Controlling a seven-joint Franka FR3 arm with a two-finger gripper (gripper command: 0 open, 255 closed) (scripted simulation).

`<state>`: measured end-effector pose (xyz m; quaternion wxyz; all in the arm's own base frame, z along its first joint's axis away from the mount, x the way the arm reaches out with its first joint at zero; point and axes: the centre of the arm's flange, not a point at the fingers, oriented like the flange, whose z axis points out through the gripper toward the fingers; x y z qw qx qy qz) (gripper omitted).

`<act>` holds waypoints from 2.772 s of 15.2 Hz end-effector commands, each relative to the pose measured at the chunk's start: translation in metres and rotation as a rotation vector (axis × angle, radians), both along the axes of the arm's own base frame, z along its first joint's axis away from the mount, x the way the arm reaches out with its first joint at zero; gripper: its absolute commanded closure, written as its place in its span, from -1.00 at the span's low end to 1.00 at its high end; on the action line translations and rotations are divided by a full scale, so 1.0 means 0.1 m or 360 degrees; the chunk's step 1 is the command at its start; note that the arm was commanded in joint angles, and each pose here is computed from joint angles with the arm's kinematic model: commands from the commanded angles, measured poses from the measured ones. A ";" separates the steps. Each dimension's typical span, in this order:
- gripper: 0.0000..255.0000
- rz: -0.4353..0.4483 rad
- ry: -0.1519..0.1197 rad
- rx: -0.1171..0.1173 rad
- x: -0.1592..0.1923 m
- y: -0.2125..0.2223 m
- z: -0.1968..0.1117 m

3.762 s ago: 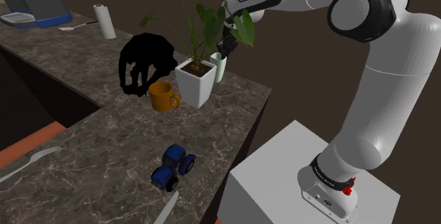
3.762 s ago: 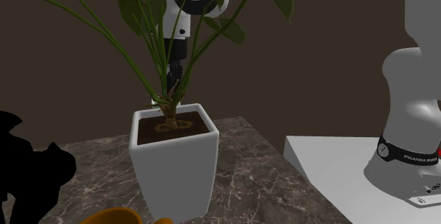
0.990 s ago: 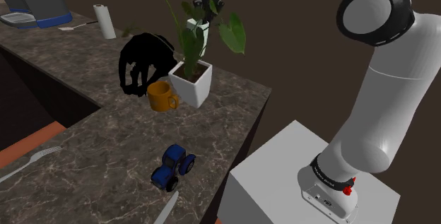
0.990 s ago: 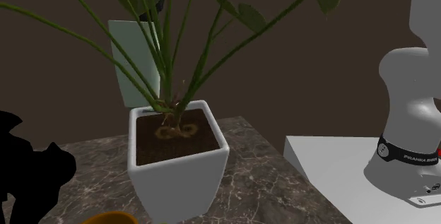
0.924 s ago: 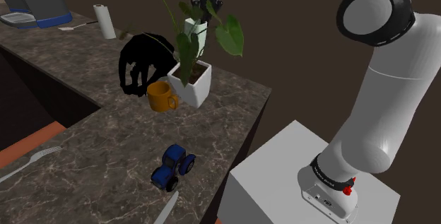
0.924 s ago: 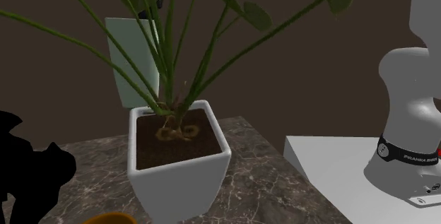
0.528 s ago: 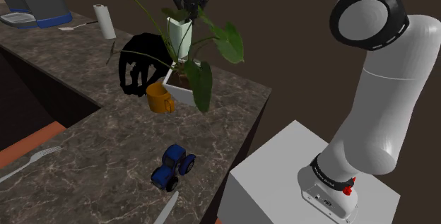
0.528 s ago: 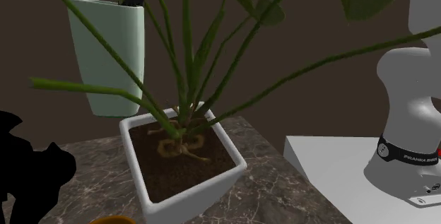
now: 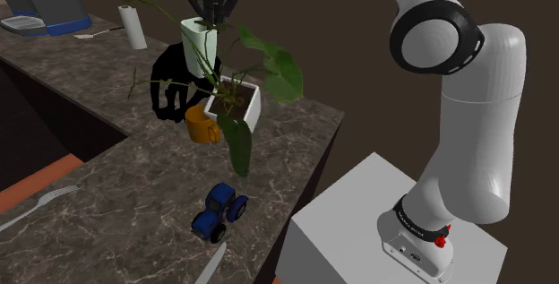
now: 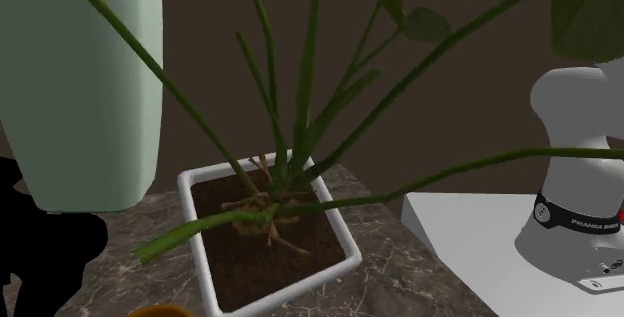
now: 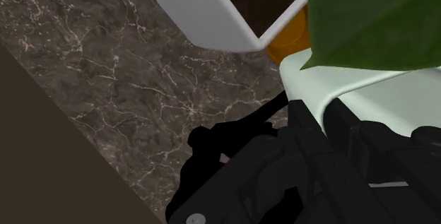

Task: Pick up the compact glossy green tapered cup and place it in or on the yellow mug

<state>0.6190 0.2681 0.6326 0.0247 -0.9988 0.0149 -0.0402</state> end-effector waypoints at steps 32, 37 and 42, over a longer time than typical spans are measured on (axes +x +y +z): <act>1.00 -0.0001 0.0000 0.0000 0.00 0.02 -1.35; -1.00 -0.0001 0.0000 0.0000 0.00 0.02 -1.35; -1.00 -0.0001 0.0000 0.0000 -0.04 0.00 -0.85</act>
